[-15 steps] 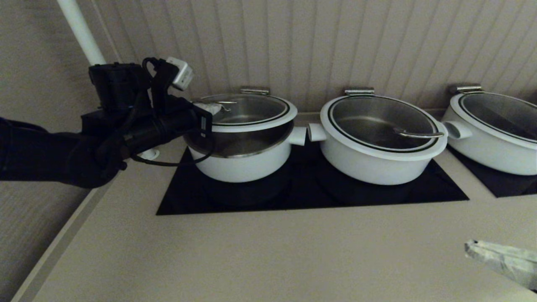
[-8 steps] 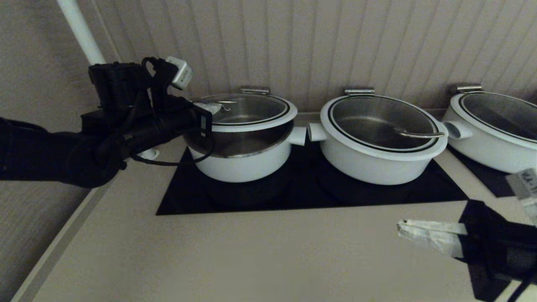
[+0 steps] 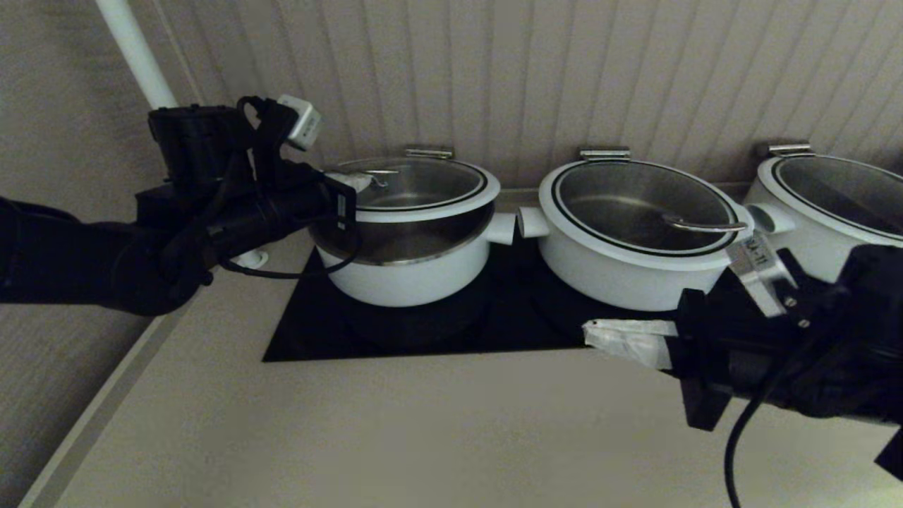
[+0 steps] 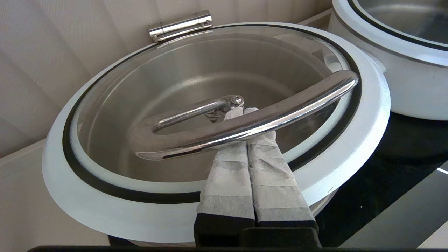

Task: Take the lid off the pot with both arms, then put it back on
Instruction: Hold the pot lid with the right arm

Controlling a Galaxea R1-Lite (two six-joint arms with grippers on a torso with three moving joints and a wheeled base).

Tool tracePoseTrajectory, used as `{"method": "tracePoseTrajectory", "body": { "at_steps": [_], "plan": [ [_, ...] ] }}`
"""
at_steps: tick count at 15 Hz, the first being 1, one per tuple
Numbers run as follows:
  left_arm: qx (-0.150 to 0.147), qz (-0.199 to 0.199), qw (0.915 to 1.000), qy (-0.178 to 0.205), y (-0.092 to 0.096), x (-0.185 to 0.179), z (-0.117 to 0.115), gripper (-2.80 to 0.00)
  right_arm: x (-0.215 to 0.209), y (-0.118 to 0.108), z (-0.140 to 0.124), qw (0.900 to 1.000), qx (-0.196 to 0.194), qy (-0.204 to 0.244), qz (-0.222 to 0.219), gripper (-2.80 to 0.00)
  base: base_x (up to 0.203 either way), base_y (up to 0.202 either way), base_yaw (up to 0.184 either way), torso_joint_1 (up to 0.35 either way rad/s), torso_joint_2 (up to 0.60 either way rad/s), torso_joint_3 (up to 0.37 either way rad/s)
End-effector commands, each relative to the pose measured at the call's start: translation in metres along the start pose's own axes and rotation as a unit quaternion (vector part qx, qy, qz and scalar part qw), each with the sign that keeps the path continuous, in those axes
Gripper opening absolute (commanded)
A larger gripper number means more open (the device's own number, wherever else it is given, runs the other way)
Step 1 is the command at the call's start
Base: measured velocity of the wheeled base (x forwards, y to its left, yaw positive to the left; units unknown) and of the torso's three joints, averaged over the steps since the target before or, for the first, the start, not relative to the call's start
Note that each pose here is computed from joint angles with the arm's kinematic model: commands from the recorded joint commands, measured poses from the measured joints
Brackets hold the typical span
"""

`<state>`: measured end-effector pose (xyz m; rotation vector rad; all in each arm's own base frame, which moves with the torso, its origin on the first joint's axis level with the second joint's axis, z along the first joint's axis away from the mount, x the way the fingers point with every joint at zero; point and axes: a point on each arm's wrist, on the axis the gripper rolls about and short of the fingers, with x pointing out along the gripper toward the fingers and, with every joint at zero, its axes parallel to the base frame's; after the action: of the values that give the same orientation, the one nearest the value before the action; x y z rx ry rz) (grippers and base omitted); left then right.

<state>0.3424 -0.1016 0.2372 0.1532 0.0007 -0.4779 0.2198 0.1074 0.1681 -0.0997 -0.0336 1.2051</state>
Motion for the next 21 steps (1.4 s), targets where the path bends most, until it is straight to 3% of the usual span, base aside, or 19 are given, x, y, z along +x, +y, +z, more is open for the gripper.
{"method": "tracePoseTrajectory", "body": {
  "at_steps": [1, 14, 21],
  "plan": [
    [0.000, 0.000, 1.0000, -0.001, 0.000, 0.000, 0.000, -2.80, 0.013, -0.007, -0.008, 1.000, 0.007, 0.007, 0.010, -2.80, 0.000, 0.000, 0.000, 0.000, 0.00, 0.000],
    [0.001, 0.000, 1.0000, -0.006, 0.000, -0.003, 0.004, -2.80, 0.062, -0.055, -0.019, 0.999, -0.023, -0.017, -0.032, -2.80, 0.000, 0.000, 0.000, 0.000, 0.00, 0.000],
    [0.001, 0.000, 1.0000, -0.006, 0.000, -0.003, 0.004, -2.80, 0.106, -0.061, -0.022, 0.995, -0.062, -0.058, -0.053, -2.80, 0.000, 0.000, 0.000, 0.000, 0.00, 0.000]
  ]
}}
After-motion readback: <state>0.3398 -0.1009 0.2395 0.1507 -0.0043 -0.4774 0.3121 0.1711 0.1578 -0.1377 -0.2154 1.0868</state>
